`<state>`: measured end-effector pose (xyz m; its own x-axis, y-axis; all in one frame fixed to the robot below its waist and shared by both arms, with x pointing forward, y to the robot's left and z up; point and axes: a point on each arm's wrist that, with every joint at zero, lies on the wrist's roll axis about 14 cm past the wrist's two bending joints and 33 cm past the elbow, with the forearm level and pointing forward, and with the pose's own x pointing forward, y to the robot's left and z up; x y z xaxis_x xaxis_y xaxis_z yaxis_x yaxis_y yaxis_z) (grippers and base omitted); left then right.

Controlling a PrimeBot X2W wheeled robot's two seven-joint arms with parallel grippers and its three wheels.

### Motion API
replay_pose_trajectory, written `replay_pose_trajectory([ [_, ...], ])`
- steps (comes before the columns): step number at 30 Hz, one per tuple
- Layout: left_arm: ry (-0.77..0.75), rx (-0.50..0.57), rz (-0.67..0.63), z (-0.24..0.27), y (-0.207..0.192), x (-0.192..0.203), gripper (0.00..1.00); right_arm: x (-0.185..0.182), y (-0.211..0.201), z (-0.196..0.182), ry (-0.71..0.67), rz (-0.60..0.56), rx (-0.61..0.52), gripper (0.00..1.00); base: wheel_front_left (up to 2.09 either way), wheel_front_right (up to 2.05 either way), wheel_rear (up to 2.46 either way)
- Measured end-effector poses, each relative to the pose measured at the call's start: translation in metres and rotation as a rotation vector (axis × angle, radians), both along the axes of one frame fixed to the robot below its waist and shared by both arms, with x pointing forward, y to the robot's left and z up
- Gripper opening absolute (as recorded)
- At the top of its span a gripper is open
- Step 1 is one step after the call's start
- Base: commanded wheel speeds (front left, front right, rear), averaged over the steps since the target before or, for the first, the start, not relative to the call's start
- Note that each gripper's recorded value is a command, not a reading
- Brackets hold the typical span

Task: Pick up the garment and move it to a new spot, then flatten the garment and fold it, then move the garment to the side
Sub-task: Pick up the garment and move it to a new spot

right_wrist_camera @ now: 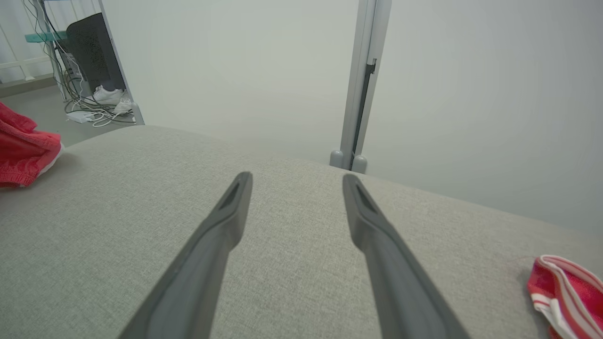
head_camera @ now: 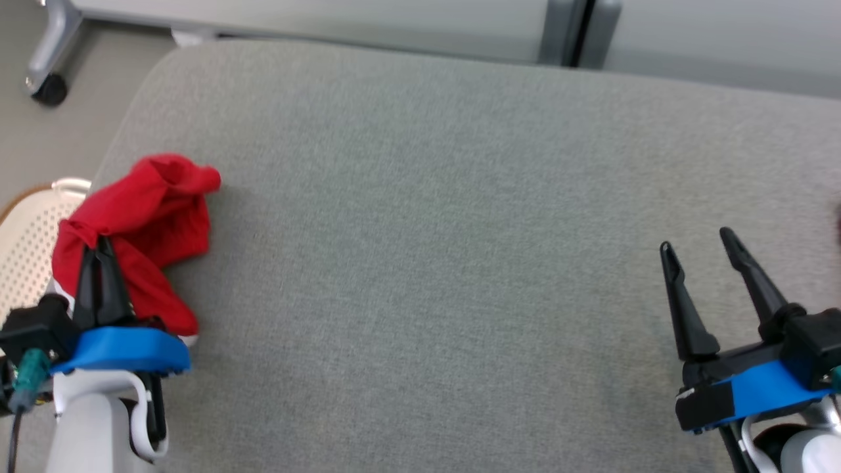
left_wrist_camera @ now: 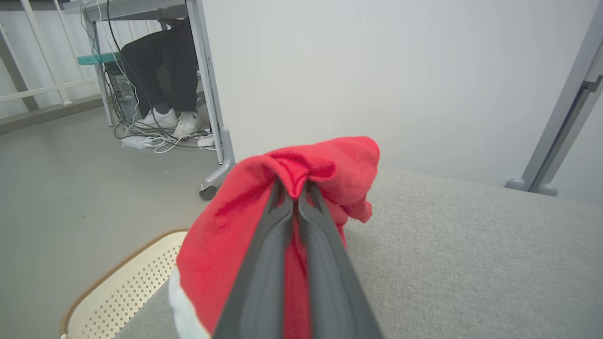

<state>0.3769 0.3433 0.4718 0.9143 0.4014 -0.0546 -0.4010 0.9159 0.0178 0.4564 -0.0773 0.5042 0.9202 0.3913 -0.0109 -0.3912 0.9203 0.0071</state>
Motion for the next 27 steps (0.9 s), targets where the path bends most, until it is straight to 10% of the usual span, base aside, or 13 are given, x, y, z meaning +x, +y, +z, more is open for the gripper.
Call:
replay_pose_trajectory([
  [10,-0.106,-0.019,-0.202,0.031,-0.079,-0.008,0.00,-0.036,-0.023,0.031,-0.062,-0.064,0.002,1.00,0.00,0.00,0.00],
  [27,0.048,-0.214,-0.914,-0.022,-0.325,0.065,0.00,-0.066,-0.138,0.006,-0.015,-0.431,0.027,1.00,0.00,0.00,0.00],
])
